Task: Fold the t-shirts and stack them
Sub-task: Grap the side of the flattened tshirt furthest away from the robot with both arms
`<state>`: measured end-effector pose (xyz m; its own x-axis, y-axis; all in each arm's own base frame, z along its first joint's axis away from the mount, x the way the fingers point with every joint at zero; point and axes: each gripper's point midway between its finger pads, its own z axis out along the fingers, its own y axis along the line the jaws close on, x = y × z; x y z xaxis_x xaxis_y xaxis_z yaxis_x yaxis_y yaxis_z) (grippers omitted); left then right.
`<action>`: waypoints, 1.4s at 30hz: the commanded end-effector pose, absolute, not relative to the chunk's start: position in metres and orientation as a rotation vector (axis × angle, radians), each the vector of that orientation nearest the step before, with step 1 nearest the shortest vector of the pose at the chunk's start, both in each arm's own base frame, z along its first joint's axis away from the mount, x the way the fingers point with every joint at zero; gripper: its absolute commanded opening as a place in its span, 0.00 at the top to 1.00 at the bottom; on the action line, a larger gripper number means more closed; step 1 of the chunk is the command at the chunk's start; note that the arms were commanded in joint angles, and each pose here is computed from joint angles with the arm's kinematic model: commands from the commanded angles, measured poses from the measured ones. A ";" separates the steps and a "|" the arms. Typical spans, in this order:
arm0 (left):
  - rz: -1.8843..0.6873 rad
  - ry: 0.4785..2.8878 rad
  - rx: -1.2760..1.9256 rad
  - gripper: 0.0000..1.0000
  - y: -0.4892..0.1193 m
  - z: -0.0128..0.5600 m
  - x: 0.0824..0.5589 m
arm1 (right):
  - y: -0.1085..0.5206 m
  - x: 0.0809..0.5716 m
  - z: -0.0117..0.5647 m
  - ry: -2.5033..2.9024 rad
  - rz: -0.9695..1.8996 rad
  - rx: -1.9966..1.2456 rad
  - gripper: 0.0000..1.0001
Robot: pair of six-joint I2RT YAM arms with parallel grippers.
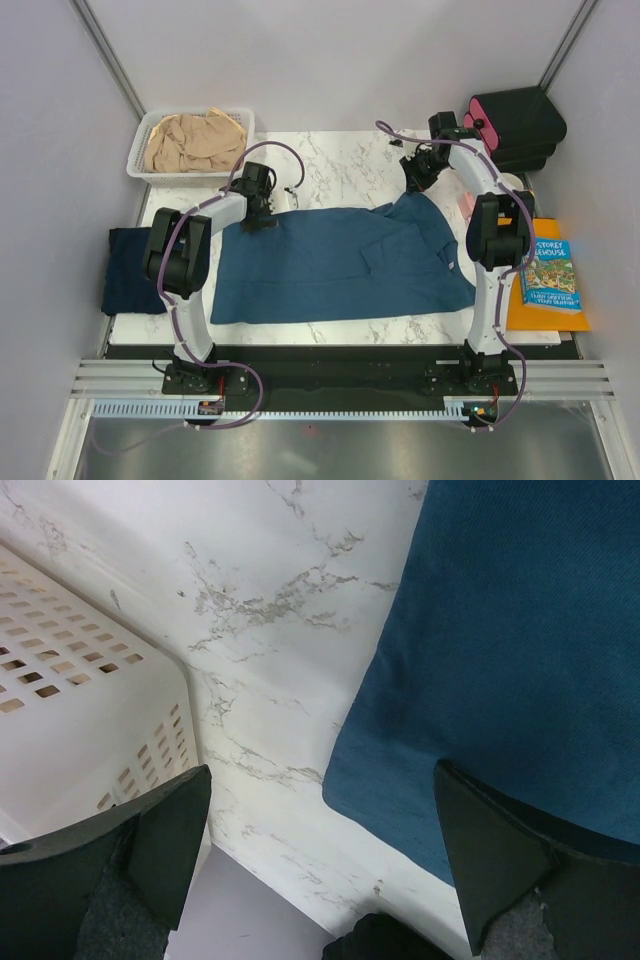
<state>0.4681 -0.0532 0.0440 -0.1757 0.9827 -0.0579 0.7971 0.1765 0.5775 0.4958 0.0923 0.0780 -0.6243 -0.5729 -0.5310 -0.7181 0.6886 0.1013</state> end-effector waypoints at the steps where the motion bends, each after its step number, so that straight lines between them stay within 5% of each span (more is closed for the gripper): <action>1: 0.544 2.037 1.733 0.01 -0.061 0.023 0.463 | 0.110 0.468 0.129 2.285 0.480 -1.142 1.00; 24: 0.554 2.015 1.730 0.01 -0.063 0.021 0.471 | 0.101 0.314 0.098 2.328 0.663 -1.861 1.00; 33: 0.560 2.008 1.728 0.01 -0.063 0.020 0.472 | 0.099 0.283 0.074 2.394 0.741 -1.966 0.61; 42: 0.564 2.002 1.721 0.01 -0.063 0.021 0.473 | 0.116 0.334 0.104 2.360 0.704 -1.725 0.59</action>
<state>0.4784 -0.0564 0.0451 -0.1604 0.9850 -0.0635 0.7766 0.1656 0.6079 0.3145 0.1046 0.0713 -0.2664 -0.9214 -0.2829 -0.9373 0.1792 0.2990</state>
